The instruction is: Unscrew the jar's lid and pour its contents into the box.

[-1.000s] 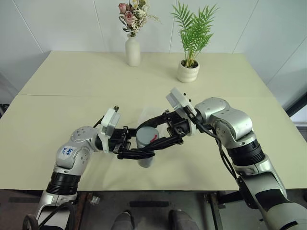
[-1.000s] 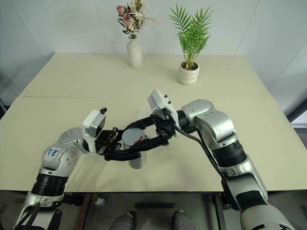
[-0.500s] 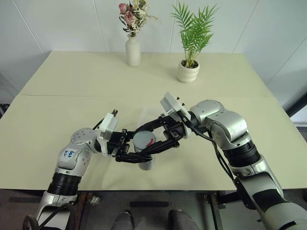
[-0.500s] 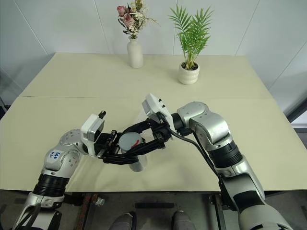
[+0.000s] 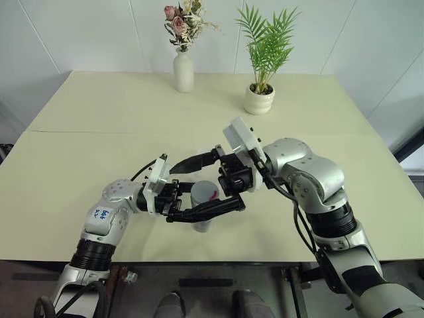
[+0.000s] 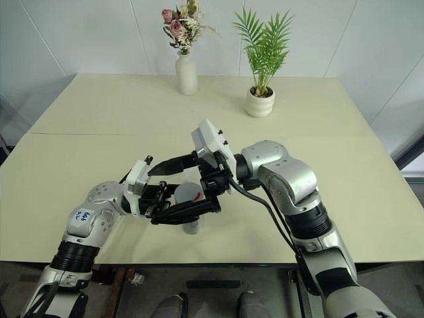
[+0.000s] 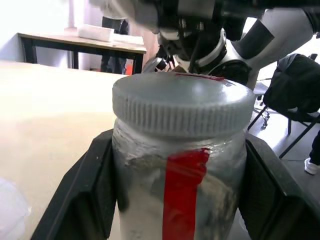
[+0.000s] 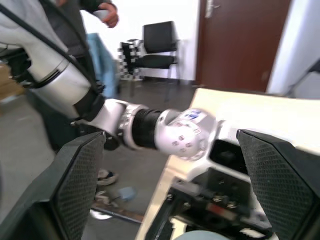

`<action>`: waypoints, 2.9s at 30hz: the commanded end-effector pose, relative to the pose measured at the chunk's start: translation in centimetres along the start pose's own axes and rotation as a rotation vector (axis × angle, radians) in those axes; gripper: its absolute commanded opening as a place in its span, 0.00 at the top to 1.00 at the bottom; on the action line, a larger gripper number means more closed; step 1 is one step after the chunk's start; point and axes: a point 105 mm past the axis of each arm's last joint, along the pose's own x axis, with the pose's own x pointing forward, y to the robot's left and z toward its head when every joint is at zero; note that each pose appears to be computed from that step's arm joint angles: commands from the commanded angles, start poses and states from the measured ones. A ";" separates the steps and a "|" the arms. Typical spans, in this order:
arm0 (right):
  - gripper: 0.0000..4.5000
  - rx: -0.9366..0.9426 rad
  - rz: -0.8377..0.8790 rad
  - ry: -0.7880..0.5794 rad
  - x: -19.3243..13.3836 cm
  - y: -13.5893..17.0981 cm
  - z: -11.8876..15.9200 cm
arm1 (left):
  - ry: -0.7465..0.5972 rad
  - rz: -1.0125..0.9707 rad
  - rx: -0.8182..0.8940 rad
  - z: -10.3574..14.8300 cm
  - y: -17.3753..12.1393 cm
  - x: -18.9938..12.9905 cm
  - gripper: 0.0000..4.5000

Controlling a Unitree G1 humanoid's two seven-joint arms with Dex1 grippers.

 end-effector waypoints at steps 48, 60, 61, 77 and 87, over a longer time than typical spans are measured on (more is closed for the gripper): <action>0.01 0.056 -0.559 0.042 -2.0 -3.2 -2.7 | -0.085 0.156 0.146 2.4 1.8 -0.4 0.39; 0.01 0.047 -0.613 0.040 -4.6 -3.3 -2.4 | -0.078 0.129 0.132 2.1 1.4 -0.6 0.39; 0.01 0.047 -0.618 0.043 -4.9 -3.3 -2.4 | -0.078 0.129 0.132 2.1 1.4 -0.7 0.39; 0.01 0.039 -0.668 0.071 -8.0 -3.3 -2.5 | -0.078 0.126 0.128 2.2 1.7 -1.0 0.39; 0.01 0.078 -0.691 0.118 -12.5 -3.2 -3.0 | -0.076 0.123 0.128 2.4 1.8 -1.1 0.39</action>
